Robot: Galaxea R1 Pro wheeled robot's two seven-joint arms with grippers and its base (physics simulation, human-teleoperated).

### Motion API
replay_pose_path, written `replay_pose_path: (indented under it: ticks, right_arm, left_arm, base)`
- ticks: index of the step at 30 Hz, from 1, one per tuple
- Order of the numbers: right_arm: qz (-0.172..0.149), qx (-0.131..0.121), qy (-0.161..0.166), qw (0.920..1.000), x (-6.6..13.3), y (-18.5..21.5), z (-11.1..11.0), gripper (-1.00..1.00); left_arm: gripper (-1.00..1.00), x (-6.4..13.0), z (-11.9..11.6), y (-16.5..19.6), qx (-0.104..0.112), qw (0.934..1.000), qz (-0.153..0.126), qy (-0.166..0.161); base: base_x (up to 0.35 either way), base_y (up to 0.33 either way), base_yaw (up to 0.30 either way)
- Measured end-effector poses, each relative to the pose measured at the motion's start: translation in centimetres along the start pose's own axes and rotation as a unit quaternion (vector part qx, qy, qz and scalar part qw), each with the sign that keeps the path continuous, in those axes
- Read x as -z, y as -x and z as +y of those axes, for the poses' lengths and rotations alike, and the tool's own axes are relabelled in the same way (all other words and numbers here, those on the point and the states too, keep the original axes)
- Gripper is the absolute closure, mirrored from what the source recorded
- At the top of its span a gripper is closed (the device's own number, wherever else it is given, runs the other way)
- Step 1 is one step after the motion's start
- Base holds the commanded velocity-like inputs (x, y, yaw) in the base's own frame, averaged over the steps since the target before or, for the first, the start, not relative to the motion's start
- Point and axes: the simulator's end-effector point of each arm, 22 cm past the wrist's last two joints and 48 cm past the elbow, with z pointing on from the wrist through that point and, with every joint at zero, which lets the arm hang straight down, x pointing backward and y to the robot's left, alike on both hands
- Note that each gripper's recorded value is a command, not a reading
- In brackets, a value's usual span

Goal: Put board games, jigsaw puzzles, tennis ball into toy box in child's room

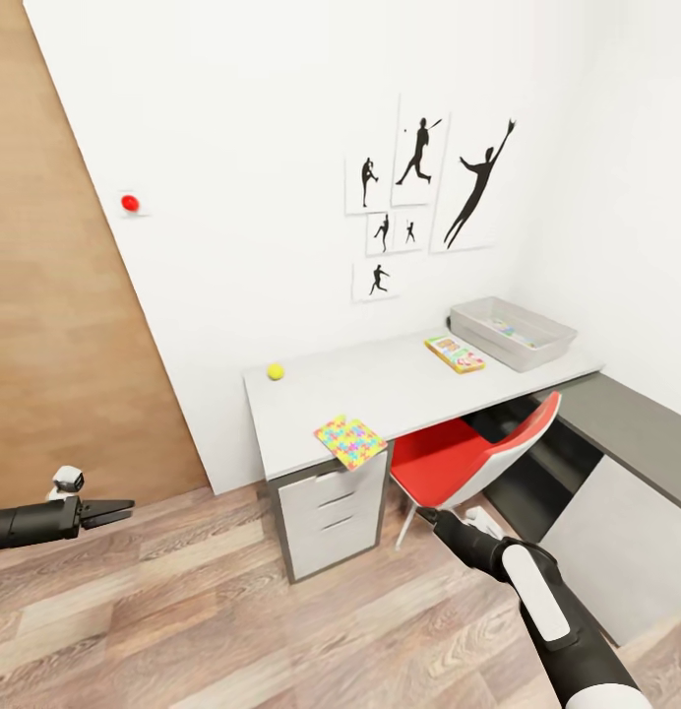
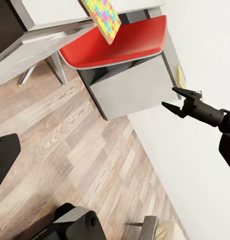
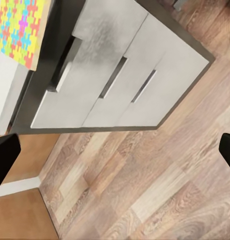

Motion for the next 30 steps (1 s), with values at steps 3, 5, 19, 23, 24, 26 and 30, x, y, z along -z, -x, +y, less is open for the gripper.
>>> replay_pose_path:
  ticks: [3, 5, 19, 23, 24, 26, 30]
  right_arm:
    - [-0.002, 0.0, 0.002, 1.0, 0.1, 0.1, 0.2, -1.0]
    - [-0.003, 0.0, 0.003, 1.0, 0.2, 0.2, 0.3, -1.0]
    - [-0.008, 0.001, 0.008, 0.9999, -0.2, 0.7, 0.5, -1.0]
    - [-0.008, 0.003, 0.007, 0.9999, -0.4, 0.8, 0.4, -1.0]
    - [-0.008, 0.003, 0.007, 0.9999, -0.5, 0.8, 0.3, -1.0]
    - [-0.008, 0.004, 0.006, 0.9999, -0.7, 0.8, 0.2, -1.0]
    - [-0.008, 0.004, 0.006, 0.9999, -0.9, 0.8, 0.0, -1.0]
  left_arm:
    - [-1.0, 0.1, -0.2, 0.1, -0.002, 1.0, -0.001, -0.001]
    - [-1.0, 0.2, -0.3, 0.2, -0.003, 1.0, -0.002, -0.001]
    - [-1.0, 0.0, -0.2, 0.6, -0.009, 0.9999, -0.005, -0.002]
    - [-1.0, -0.6, 0.0, 0.5, -0.009, 0.9999, -0.005, -0.006]
    - [-1.0, -0.8, 0.0, 0.5, -0.009, 0.9999, -0.004, -0.007]
    - [-1.0, -1.2, 0.0, 0.4, -0.009, 0.9999, -0.004, -0.01]
    - [-1.0, -1.8, 0.2, 0.3, -0.009, 0.9999, -0.002, -0.014]
  base:
    - [0.0, 0.0, 0.125]
    - [0.0, 0.0, 0.118]
    - [0.0, 0.0, 0.058]
    - [0.0, 0.0, 0.002]
    - [0.0, 0.0, 0.0]
    - [0.0, 0.0, 0.0]
    - [0.0, 0.0, 0.0]
